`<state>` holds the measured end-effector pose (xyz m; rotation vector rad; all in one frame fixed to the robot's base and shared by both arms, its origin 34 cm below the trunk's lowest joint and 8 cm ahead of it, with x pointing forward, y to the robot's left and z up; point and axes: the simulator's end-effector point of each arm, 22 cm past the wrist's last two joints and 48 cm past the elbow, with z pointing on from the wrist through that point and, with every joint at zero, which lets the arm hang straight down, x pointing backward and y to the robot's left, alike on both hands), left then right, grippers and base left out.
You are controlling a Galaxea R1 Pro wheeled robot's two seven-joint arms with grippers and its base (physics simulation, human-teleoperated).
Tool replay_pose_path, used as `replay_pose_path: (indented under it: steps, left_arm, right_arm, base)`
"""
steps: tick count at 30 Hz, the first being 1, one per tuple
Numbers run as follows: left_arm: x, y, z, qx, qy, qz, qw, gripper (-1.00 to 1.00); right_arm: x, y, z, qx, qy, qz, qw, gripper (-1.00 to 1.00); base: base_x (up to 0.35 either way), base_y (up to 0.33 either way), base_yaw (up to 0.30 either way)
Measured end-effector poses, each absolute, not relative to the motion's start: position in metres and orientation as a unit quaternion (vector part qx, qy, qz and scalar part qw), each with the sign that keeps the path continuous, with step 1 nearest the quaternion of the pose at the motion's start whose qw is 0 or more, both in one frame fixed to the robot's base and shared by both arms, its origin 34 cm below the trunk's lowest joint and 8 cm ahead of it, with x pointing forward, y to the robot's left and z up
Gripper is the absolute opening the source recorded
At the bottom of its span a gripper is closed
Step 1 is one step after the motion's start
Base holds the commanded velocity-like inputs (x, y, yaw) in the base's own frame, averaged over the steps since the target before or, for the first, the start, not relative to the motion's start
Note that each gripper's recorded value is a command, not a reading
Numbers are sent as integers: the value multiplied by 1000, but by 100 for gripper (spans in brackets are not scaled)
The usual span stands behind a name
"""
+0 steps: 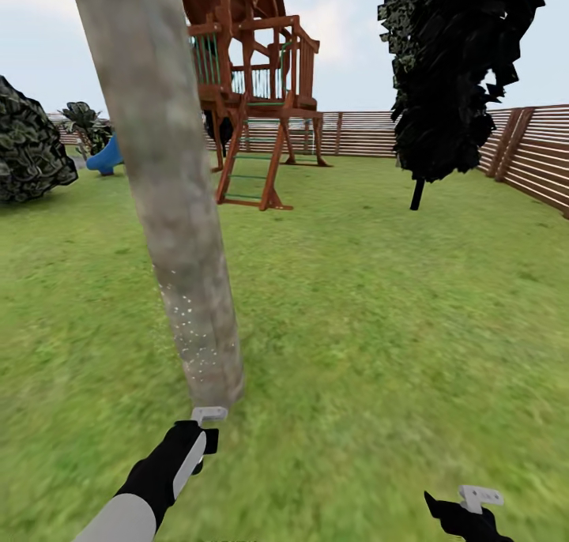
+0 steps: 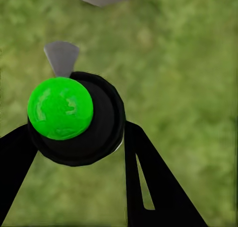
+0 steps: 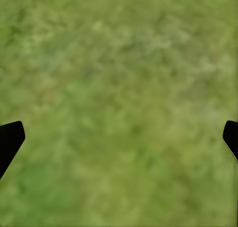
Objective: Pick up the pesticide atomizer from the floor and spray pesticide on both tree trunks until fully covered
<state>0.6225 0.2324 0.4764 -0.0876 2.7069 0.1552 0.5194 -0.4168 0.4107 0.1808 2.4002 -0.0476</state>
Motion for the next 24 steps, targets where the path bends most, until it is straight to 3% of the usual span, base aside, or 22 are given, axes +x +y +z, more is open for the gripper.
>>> replay_pose_path:
  steps: [4, 11, 24]
  left_arm:
    - [623, 233, 476, -31, 975, 57, 213, -100]
    - [622, 235, 476, -32, 975, 58, 213, -100]
    - [620, 233, 474, -34, 976, 55, 209, -100]
  right_arm:
    - [519, -417, 411, 70, 931, -18, 359, 100]
    - [519, -417, 411, 70, 931, -18, 359, 100]
    - [519, -417, 411, 70, 931, -18, 359, 100]
  base:
    - [0, -276, 242]
    - [2, -276, 46]
    - [97, -271, 271]
